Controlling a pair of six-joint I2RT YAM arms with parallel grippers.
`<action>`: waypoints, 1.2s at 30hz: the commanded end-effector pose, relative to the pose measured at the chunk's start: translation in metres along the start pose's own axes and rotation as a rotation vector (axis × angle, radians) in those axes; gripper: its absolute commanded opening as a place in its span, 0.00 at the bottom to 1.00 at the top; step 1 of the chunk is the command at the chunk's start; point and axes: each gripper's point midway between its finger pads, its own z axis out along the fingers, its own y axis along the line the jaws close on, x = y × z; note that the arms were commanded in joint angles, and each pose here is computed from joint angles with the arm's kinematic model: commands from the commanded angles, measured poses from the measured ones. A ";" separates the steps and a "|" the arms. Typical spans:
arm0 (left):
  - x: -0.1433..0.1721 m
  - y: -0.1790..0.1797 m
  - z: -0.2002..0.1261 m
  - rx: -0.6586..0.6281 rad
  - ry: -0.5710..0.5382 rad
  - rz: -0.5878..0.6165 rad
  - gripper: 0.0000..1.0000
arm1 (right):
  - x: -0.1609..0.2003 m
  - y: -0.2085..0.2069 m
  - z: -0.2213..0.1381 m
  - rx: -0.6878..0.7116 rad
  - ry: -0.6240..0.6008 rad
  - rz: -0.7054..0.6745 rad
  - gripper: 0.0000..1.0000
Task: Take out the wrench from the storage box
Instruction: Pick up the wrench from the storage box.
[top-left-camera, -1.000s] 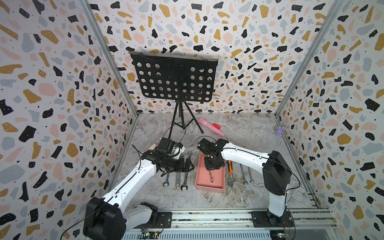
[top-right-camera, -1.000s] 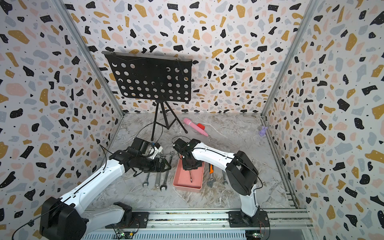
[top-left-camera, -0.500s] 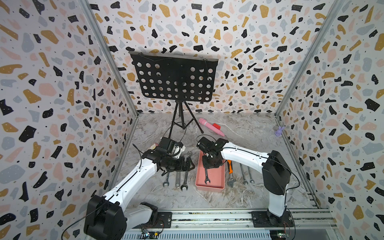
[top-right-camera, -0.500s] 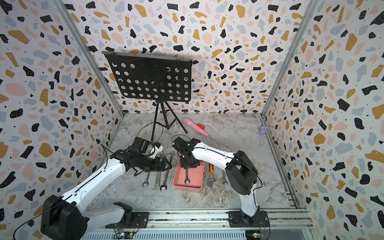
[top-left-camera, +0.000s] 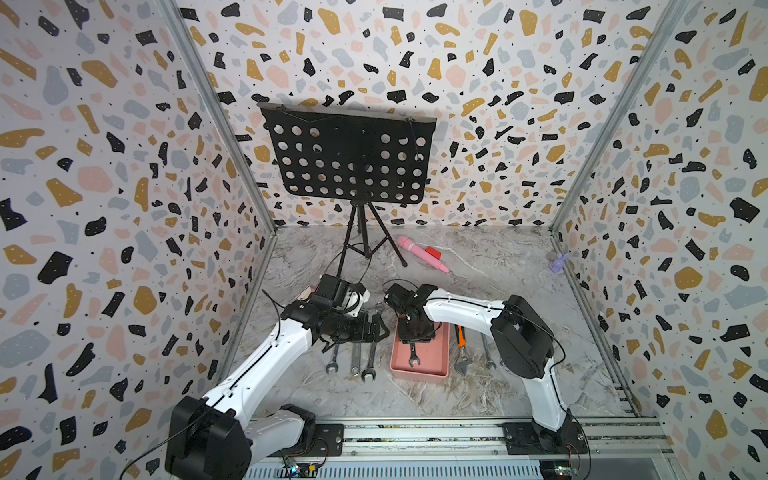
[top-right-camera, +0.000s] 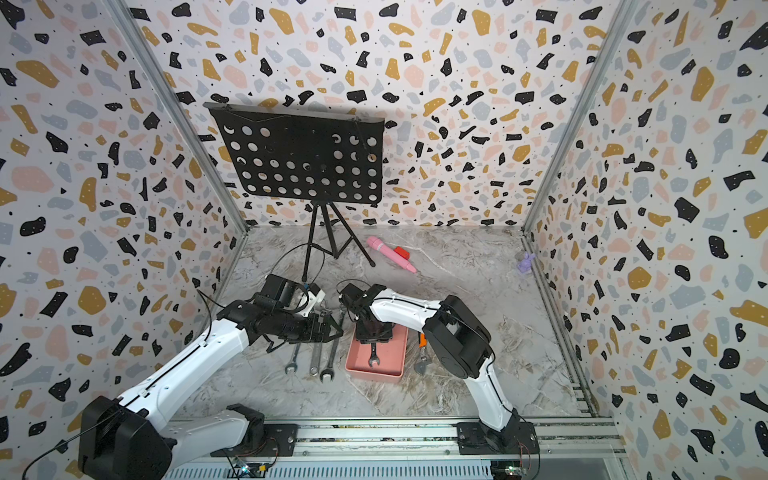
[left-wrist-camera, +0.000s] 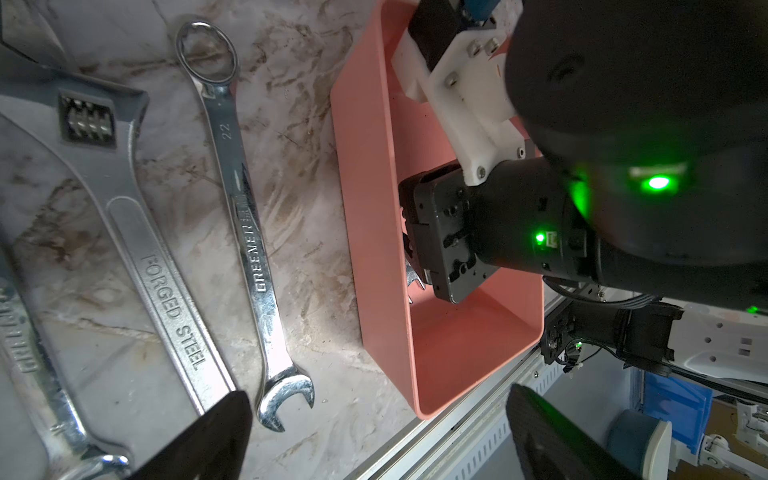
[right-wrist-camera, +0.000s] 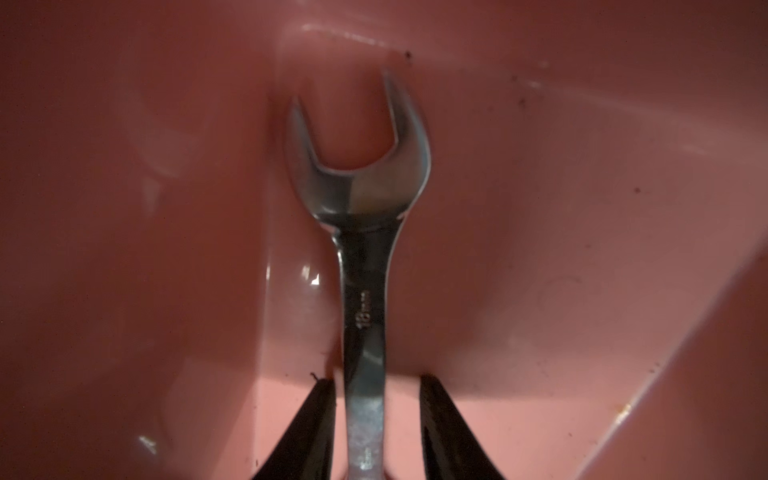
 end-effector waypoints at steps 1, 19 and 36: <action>-0.001 0.000 -0.003 -0.001 -0.015 0.016 0.99 | 0.003 -0.012 0.001 0.079 0.001 0.037 0.37; 0.003 0.004 -0.002 -0.018 -0.009 0.022 0.99 | 0.014 -0.039 0.014 0.077 0.096 0.108 0.28; 0.004 0.005 -0.001 -0.017 0.000 0.020 0.99 | 0.013 -0.034 0.013 0.068 0.102 0.113 0.00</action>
